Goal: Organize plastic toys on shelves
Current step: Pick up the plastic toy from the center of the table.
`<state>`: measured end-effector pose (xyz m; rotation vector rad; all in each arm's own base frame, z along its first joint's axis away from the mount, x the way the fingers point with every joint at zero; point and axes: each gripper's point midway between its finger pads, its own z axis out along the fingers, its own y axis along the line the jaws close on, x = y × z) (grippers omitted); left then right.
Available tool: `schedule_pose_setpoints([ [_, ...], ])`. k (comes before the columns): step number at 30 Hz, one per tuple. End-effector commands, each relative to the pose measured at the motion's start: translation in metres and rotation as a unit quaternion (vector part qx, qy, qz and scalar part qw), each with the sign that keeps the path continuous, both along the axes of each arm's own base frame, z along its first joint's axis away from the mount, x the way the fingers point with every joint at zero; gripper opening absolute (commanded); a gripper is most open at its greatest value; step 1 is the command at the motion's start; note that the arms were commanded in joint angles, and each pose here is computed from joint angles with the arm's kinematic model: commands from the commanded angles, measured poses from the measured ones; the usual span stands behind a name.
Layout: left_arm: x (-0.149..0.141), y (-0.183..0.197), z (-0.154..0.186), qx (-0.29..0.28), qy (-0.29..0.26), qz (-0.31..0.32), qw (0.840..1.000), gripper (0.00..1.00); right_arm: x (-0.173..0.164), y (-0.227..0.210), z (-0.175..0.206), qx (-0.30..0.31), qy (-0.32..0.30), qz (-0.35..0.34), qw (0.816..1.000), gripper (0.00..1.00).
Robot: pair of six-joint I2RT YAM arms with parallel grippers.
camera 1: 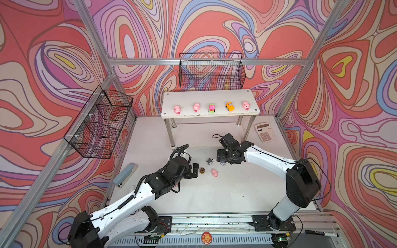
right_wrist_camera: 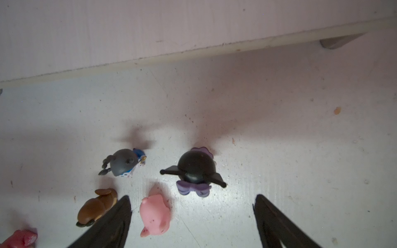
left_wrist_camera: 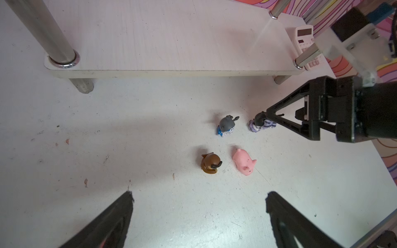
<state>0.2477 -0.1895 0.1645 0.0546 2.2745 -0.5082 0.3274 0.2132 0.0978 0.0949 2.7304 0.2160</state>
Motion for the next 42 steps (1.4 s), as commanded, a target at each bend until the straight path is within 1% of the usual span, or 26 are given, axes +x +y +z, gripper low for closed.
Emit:
schedule_pose_setpoints([
  [1, 0.001, 0.0, 0.006, 0.005, -0.016, -0.003, 1.0, 1.0, 0.004, 0.0, 0.001, -0.001, 0.004, -0.01, 1.0, 0.93],
  [9, 0.008, 0.0, 0.01, 0.027, -0.023, -0.004, 0.999, 1.0, 0.008, -0.001, 0.007, -0.003, -0.001, -0.016, 1.0, 0.92],
  [15, 0.01, -0.001, 0.015, 0.026, -0.034, -0.004, 0.999, 1.0, 0.007, -0.007, 0.002, -0.009, 0.008, -0.026, 1.0, 0.92],
  [28, 0.009, 0.0, 0.015, 0.036, -0.033, -0.008, 0.999, 1.0, 0.004, -0.011, -0.011, -0.016, 0.025, -0.035, 0.999, 0.9],
  [34, 0.009, 0.0, 0.014, 0.039, -0.032, -0.01, 0.999, 1.0, 0.002, -0.008, -0.018, -0.012, 0.036, -0.031, 0.999, 0.87],
  [42, 0.01, 0.0, 0.012, 0.041, -0.031, -0.009, 0.999, 1.0, 0.005, -0.003, -0.023, -0.013, 0.042, -0.026, 0.999, 0.85],
])
